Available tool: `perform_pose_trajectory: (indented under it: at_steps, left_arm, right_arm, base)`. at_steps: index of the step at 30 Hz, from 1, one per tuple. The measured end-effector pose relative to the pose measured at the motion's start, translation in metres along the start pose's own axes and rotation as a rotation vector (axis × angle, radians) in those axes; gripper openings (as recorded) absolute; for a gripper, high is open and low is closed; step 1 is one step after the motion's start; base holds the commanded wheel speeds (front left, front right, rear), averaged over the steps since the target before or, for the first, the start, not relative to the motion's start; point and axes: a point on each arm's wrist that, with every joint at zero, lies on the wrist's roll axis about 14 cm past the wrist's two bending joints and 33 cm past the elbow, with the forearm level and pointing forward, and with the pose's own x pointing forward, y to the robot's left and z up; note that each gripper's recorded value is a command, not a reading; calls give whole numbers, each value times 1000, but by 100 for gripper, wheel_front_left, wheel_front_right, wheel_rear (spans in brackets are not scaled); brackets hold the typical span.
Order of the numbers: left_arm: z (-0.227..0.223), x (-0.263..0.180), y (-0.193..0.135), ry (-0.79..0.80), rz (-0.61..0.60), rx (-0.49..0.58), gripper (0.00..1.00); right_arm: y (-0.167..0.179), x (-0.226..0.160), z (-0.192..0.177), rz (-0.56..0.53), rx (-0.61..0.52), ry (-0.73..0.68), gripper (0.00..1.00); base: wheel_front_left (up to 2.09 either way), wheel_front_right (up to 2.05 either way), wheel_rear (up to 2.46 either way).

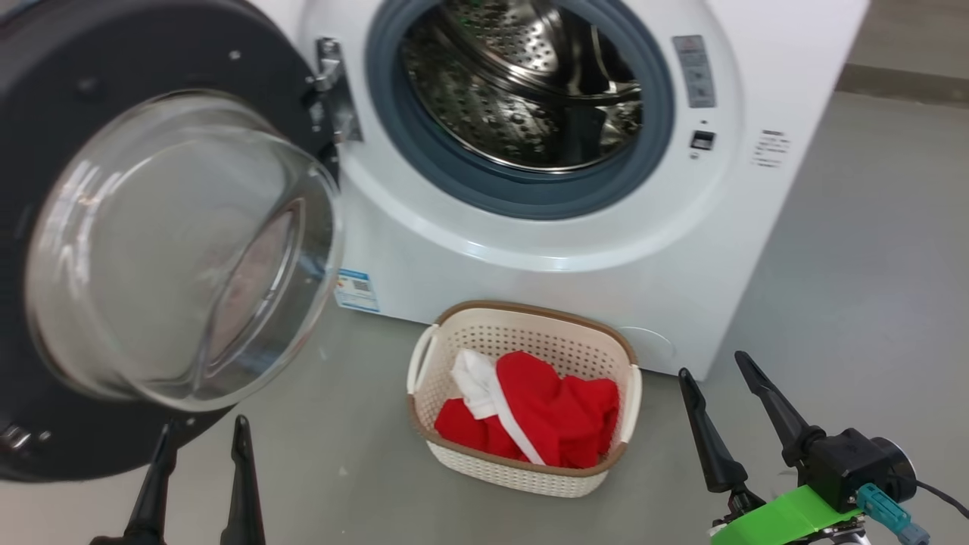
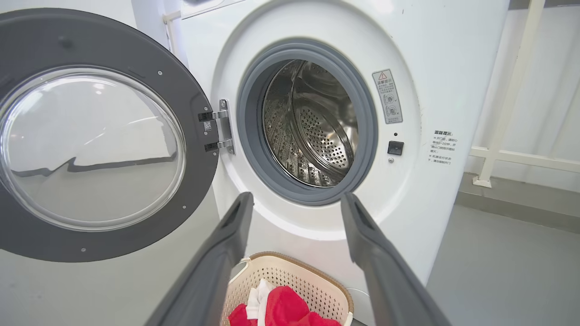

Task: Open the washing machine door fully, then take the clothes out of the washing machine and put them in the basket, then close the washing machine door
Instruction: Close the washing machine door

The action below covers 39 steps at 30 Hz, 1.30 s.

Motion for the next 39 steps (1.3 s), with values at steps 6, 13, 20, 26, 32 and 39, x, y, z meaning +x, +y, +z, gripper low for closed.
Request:
perform_pose_trajectory:
  at_steps: [6, 13, 20, 26, 32, 39]
  left_arm:
    - [3, -14, 21, 4, 63, 13, 100]
    - [7, -28, 42, -1, 122, 24, 100]
    - [7, -38, 54, 5, 170, 31, 100]
    - [7, -40, 60, 8, 200, 38, 100]
    - [12, -39, 66, -14, 221, 45, 83]
    - [34, -35, 84, -111, 291, 28, 0]
  right_arm:
    - [23, 10, 0, 72, 2, -1, 100]
    - [49, 18, 0, 152, 8, 0, 100]
    - [60, 22, -2, 185, 11, 5, 100]
    - [63, 24, -6, 195, 16, 20, 100]
    - [63, 23, -7, 195, 17, 21, 100]
    - [58, 21, -8, 182, 18, 25, 100]
  base:
    - [0, 0, 0]
    - [0, 0, 0]
    - [0, 0, 0]
    - [0, 0, 0]
    - [0, 0, 0]
    - [0, 0, 0]
